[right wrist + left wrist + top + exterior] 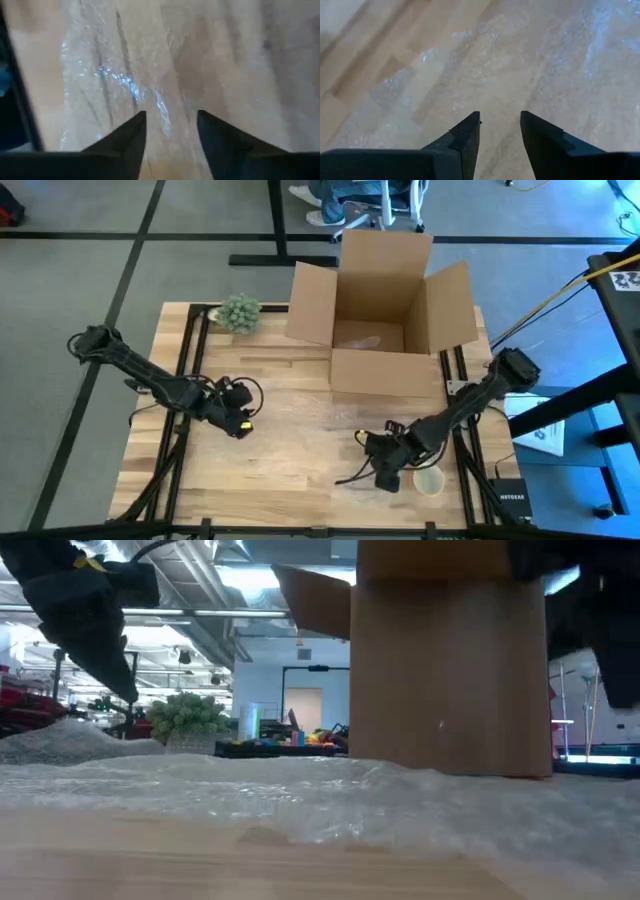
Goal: Wrap mug
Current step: Wrap the orange patterned mug with the bubble wrap
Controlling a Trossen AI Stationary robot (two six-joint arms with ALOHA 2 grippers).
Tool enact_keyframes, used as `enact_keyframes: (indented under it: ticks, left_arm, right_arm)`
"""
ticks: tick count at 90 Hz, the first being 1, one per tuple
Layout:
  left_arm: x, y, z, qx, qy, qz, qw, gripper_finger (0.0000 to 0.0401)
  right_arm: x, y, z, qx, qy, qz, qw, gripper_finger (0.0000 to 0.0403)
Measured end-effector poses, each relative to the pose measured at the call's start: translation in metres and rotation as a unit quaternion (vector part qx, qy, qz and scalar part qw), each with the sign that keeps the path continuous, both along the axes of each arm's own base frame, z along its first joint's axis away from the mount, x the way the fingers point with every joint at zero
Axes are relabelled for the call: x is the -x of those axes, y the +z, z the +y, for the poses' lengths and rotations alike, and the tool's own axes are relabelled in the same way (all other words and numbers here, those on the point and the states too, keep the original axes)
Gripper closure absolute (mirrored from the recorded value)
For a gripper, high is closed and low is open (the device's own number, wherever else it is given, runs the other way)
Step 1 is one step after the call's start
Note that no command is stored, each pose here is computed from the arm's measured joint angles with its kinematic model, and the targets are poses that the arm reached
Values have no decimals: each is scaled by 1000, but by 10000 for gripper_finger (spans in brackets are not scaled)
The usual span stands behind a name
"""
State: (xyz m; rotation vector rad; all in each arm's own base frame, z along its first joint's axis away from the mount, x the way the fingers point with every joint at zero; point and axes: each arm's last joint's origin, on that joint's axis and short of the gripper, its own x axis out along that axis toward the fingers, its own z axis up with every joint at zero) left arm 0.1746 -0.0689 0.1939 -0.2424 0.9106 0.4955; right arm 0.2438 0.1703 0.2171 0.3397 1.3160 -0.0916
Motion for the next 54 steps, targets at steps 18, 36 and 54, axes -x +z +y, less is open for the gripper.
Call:
enact_keyframes:
  ticks: [18,36,54]
  left_arm:
    - [0,-6,-5,13,-7,-21,1000,276]
    - [-2,-8,-7,20,-15,-41,999,276]
    - [-2,-8,-7,13,-21,-39,999,276]
  right_arm:
    - [25,39,3,-88,-75,32,993,194]
    - [51,46,25,-143,-145,87,975,194]
    - [69,35,50,-143,-216,132,957,194]
